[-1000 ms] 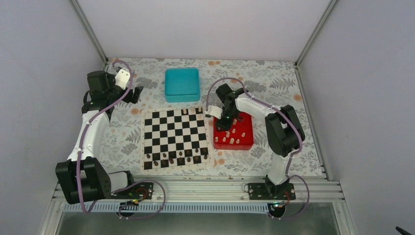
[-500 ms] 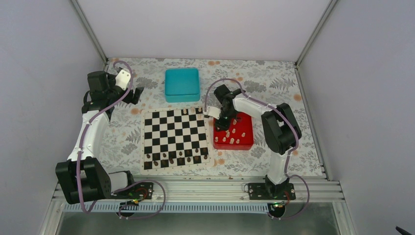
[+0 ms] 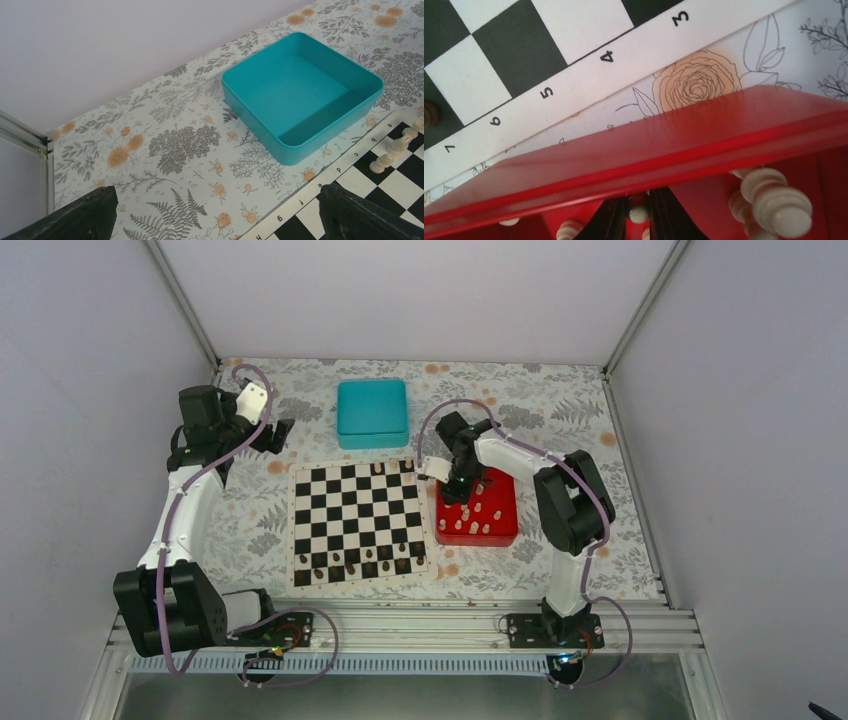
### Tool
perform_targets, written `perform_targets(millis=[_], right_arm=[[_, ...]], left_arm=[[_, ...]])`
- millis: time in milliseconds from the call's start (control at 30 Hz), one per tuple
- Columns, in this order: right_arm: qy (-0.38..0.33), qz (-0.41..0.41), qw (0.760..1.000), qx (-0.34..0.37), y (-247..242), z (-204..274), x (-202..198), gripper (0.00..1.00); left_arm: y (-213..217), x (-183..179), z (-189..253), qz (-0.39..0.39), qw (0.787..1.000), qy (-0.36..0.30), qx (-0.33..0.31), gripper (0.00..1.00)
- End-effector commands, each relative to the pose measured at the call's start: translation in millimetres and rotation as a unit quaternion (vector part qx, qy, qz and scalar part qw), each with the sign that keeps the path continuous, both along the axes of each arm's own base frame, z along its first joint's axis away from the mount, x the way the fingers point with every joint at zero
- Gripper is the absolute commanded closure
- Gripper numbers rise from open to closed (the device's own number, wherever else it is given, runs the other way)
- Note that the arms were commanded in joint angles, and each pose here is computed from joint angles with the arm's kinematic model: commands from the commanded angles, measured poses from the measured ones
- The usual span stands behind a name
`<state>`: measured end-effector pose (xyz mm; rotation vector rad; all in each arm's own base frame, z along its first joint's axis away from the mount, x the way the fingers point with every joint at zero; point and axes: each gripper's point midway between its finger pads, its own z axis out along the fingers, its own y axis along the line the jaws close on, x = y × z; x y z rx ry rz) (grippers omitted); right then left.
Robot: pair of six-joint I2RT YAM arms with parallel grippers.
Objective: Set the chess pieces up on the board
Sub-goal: Pick up the chess piece from the storage box, then place the chess piece on the chessboard.
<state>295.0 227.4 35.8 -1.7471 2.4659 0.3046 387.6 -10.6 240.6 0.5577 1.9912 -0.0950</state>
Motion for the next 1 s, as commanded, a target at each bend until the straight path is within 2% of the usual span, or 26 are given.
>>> perform_targets(millis=[0,200,367,633,967], right_arm=[[-0.027,-0.006,1.000,-0.013,-2.2,29.9,9.1,0.91],[-0.092,-0.003,0.996,-0.013,14.0,91.0,35.3,0.91],[-0.113,0.034,0.993,-0.002,51.1,111.4,47.7,0.90],[-0.100,0.099,0.990,0.017,116.9,88.9,46.1,0.90],[-0.089,0.110,0.990,0.018,136.6,43.6,57.1,0.90]], left_arm=[[-2.4,-0.5,-0.5,-0.010,1.000,-0.002,-0.003,0.00],[-2.4,-1.5,3.2,-0.010,1.000,-0.006,-0.004,0.00],[-0.9,-0.9,5.7,-0.004,1.000,-0.008,-0.002,0.00],[0.4,-1.5,9.9,0.000,1.000,-0.014,0.000,0.00],[0.1,-1.8,9.6,-0.001,1.000,-0.015,0.000,0.00]])
